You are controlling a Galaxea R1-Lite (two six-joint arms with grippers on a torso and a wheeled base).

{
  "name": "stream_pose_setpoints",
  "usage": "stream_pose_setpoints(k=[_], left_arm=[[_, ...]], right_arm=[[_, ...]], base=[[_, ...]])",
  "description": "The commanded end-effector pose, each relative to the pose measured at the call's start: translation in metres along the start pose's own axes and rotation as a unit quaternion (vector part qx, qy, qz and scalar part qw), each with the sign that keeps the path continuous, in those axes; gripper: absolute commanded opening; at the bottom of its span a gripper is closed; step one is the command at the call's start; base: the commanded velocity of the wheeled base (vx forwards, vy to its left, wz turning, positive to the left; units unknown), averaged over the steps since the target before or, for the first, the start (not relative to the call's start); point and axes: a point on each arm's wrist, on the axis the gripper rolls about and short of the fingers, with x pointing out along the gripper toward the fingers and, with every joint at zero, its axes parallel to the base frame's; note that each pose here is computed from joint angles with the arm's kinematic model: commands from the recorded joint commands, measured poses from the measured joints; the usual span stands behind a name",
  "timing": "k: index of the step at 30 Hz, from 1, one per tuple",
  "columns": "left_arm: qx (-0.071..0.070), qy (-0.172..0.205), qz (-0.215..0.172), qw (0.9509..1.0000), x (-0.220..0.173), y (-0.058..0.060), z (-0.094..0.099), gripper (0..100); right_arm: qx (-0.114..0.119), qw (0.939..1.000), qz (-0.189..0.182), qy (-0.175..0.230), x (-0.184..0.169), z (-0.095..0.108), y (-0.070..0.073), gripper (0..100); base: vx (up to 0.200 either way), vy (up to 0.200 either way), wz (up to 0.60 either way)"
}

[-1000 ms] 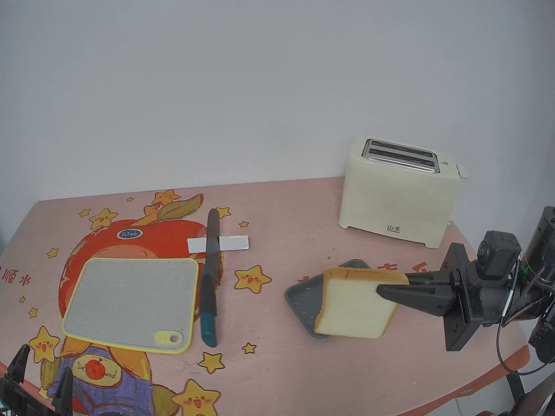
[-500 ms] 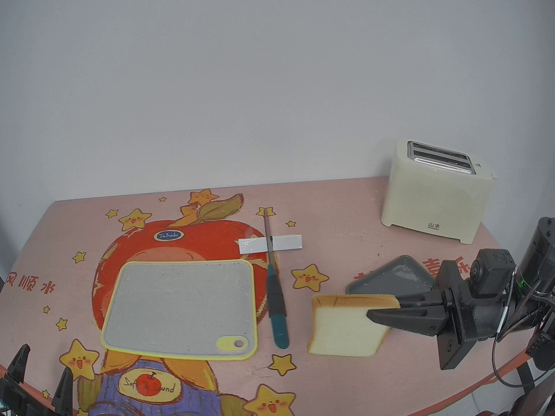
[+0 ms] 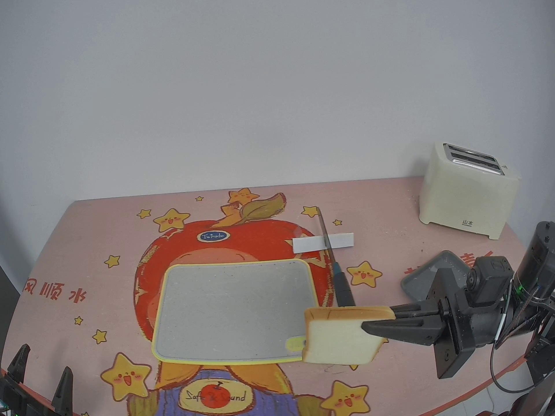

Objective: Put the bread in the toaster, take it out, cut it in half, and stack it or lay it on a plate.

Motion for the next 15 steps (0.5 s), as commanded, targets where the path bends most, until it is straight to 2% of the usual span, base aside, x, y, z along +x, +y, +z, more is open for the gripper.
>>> stream_pose_setpoints(k=[1,3,10,15], left_arm=[[0.000,0.005,0.000,1.0000,0.0008,0.0000,-0.0042,100],[0.000,0.005,0.000,1.0000,0.0008,0.0000,-0.0042,100],[0.000,0.005,0.001,1.0000,0.0008,0.0001,-0.0042,100],[0.000,0.005,0.001,1.0000,0.0008,0.0001,-0.0042,100]], right_arm=[[0.004,1.0000,0.002,0.005,0.0011,-0.0025,0.0000,0],[0.005,1.0000,0.002,0.007,0.0021,-0.0038,-0.0009,0],[0.005,0.9999,0.007,0.008,0.0034,-0.0044,0.0013,0],[0.010,0.9998,0.005,0.013,0.0054,-0.0071,-0.0013,0]], base=[[0.000,0.000,0.00],[0.000,0.000,0.00],[-0.200,0.000,0.00],[0.000,0.000,0.00]])
